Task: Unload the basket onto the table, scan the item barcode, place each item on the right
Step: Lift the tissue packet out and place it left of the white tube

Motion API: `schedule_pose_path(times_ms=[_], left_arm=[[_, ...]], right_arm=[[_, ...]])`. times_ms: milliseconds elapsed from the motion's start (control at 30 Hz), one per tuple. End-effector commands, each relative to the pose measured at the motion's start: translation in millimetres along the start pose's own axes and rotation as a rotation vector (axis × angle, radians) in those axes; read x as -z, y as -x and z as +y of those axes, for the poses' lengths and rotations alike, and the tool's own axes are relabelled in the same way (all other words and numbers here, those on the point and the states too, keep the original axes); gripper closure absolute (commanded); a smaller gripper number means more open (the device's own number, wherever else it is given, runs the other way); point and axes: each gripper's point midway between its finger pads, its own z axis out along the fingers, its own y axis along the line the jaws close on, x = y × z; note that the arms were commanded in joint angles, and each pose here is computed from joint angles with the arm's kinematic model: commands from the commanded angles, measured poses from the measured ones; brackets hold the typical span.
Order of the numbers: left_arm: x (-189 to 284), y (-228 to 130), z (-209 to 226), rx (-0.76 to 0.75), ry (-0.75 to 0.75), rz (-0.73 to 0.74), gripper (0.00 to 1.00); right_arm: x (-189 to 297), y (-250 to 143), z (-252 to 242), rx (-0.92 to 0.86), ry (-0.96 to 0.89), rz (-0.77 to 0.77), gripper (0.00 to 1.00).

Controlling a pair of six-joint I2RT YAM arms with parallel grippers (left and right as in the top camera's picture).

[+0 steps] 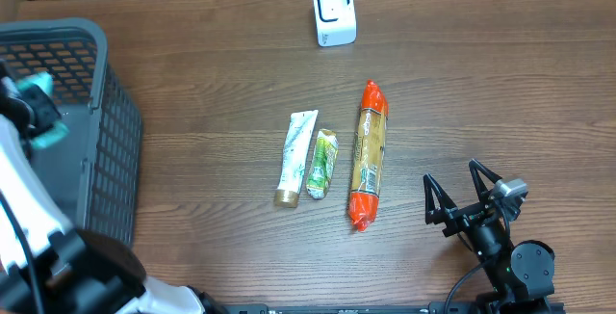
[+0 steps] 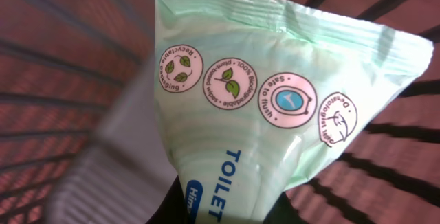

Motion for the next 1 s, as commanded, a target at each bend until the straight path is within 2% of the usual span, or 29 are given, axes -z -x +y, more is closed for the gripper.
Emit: schedule_pose_path(times_ms=[0, 133, 267, 467, 733, 967], left_arm=[[65, 19, -23, 0.049, -0.11, -0.157, 0.96], [118, 17, -59, 0.016, -0.304, -0.251, 0.96], [165, -2, -112, -0.077, -0.531, -0.283, 0.96], [197, -51, -188, -0.265, -0.715, -0.197, 0.96], [176, -129, -256, -0.486, -0.728, 0.033, 0.96], [101, -195, -279, -0.523, -0.584, 0.278, 0.96]], right_arm=[[0, -1, -2, 0.004, -0.009, -0.007, 0.0], [0, -1, -2, 0.004, -0.009, -0.007, 0.0], [0, -1, -2, 0.004, -0.009, -0.007, 0.0], [0, -1, -2, 0.004, -0.009, -0.007, 0.0], [0, -1, -2, 0.004, -0.009, -0.007, 0.0], [0, -1, -2, 0.004, -0.009, -0.007, 0.0]])
